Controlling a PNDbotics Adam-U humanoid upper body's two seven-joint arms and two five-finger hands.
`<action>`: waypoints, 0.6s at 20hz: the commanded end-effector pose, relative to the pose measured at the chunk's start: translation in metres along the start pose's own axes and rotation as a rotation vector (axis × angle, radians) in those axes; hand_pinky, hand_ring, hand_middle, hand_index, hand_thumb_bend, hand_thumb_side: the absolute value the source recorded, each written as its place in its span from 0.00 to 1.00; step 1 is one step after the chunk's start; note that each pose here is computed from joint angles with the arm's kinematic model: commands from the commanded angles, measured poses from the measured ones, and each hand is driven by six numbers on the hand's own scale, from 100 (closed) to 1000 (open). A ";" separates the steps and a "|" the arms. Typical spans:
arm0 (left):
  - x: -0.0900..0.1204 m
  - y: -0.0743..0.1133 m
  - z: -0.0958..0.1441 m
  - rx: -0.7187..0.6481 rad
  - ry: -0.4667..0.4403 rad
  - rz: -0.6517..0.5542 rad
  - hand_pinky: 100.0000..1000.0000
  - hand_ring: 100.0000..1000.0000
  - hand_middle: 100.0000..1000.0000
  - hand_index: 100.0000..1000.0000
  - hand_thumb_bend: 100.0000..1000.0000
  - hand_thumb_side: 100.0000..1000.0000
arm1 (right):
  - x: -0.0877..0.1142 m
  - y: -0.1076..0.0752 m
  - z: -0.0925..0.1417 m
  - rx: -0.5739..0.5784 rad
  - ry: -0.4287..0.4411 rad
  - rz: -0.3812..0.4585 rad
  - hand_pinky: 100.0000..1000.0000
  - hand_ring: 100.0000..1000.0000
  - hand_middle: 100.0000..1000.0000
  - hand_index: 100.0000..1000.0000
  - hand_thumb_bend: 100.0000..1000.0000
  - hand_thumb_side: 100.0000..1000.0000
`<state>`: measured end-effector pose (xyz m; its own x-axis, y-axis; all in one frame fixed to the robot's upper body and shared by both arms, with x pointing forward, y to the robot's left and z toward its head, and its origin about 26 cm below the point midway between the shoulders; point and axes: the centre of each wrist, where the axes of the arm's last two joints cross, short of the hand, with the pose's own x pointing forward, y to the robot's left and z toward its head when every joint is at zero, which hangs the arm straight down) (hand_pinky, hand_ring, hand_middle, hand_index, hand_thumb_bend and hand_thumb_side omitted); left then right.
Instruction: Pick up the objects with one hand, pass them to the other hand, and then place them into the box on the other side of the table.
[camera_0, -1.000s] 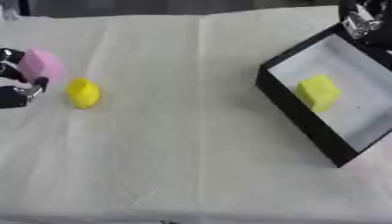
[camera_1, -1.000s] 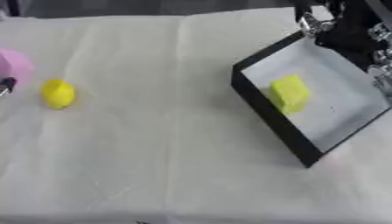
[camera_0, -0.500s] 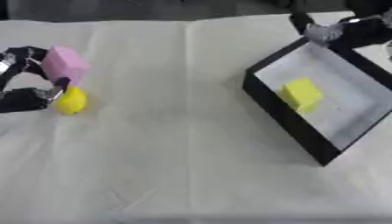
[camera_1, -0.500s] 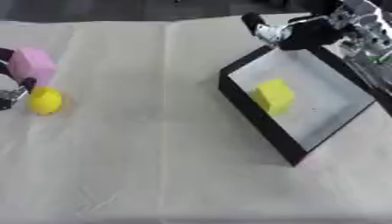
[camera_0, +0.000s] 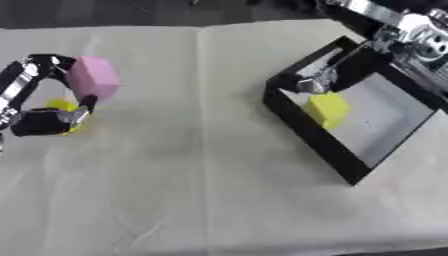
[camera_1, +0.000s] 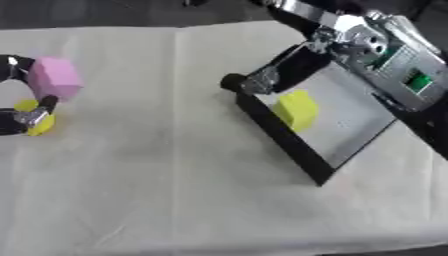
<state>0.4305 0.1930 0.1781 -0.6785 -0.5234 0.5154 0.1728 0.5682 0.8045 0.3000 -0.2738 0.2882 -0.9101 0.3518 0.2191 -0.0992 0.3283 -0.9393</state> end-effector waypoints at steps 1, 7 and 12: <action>0.005 0.003 -0.003 0.005 -0.070 0.005 0.76 0.51 0.38 0.41 0.00 0.19 | 0.007 -0.001 -0.011 0.068 -0.037 0.056 1.00 1.00 0.85 1.00 0.34 0.00; 0.006 -0.007 -0.007 -0.018 -0.166 0.061 0.77 0.52 0.38 0.41 0.00 0.22 | 0.012 0.003 -0.029 0.137 -0.054 0.063 1.00 1.00 0.85 1.00 0.34 0.00; 0.010 -0.015 -0.011 -0.024 -0.242 0.048 0.76 0.52 0.38 0.41 0.00 0.19 | 0.015 -0.002 -0.036 0.173 -0.020 0.035 1.00 1.00 0.81 0.98 0.30 0.00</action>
<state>0.4286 0.1730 0.1642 -0.7947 -0.3399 0.5029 0.2503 0.5713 0.7817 0.3044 -0.2369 0.2922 -0.9194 0.3360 0.2044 -0.1542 0.1703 -0.9733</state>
